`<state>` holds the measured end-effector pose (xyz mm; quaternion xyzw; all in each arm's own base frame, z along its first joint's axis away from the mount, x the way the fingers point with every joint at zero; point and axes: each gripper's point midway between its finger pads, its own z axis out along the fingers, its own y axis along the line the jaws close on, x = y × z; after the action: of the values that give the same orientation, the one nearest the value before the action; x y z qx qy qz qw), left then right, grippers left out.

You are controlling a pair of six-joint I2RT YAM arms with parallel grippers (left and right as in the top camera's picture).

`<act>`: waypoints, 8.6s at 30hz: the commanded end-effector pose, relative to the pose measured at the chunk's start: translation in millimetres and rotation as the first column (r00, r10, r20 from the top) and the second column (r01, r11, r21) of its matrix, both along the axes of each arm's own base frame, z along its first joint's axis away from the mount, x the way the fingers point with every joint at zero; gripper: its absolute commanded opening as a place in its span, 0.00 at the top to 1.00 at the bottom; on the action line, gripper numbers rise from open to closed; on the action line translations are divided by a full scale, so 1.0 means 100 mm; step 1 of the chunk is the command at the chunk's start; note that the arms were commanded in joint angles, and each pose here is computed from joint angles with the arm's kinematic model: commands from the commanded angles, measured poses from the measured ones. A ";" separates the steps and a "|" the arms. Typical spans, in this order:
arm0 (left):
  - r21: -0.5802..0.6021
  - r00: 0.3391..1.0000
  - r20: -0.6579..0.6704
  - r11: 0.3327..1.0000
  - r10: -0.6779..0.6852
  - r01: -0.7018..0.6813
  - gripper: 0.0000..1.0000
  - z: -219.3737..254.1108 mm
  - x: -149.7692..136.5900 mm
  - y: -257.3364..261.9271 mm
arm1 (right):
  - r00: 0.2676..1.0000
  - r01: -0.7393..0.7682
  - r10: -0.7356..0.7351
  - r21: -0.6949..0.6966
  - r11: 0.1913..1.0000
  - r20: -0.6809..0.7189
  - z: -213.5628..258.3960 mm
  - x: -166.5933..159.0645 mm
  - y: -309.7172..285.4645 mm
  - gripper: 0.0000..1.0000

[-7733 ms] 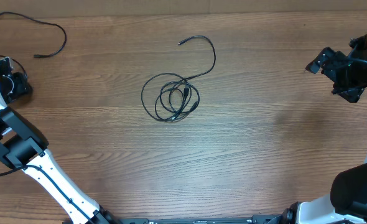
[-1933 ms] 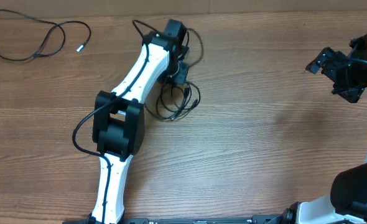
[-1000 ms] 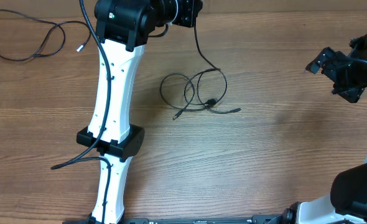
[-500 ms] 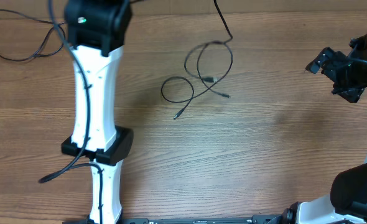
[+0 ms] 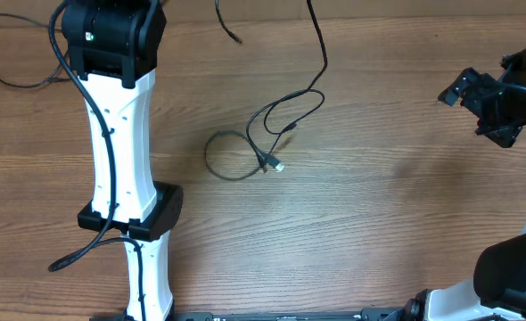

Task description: Untangle cables

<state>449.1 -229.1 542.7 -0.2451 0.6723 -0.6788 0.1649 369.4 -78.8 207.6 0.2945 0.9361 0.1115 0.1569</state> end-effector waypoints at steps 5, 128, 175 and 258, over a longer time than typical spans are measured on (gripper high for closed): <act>0.110 0.987 -0.154 0.994 0.043 -0.026 0.96 -0.45 -0.04 0.10 | 1.000 -0.005 0.005 -0.002 1.000 0.003 0.00 0.01 0.00 0.00; 0.939 0.947 -0.283 0.157 -0.150 0.305 0.96 -3.03 0.03 1.84 | 1.000 -0.005 0.005 -0.002 1.000 0.004 0.00 0.01 0.00 0.00; 0.668 0.671 -0.734 0.065 -0.105 0.741 0.41 -4.90 -0.82 1.35 | 1.000 -0.005 0.005 -0.002 1.000 0.004 0.00 0.01 0.00 0.00; 0.920 0.957 0.206 0.373 -0.206 -0.118 0.96 -1.03 -1.14 1.06 | 1.000 -0.005 0.005 -0.002 1.000 0.004 0.00 0.01 0.00 0.00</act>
<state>329.5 -153.2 442.4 0.0520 0.9029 -0.2669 0.3330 369.5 -78.8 207.5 0.2943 0.9361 0.1116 0.1567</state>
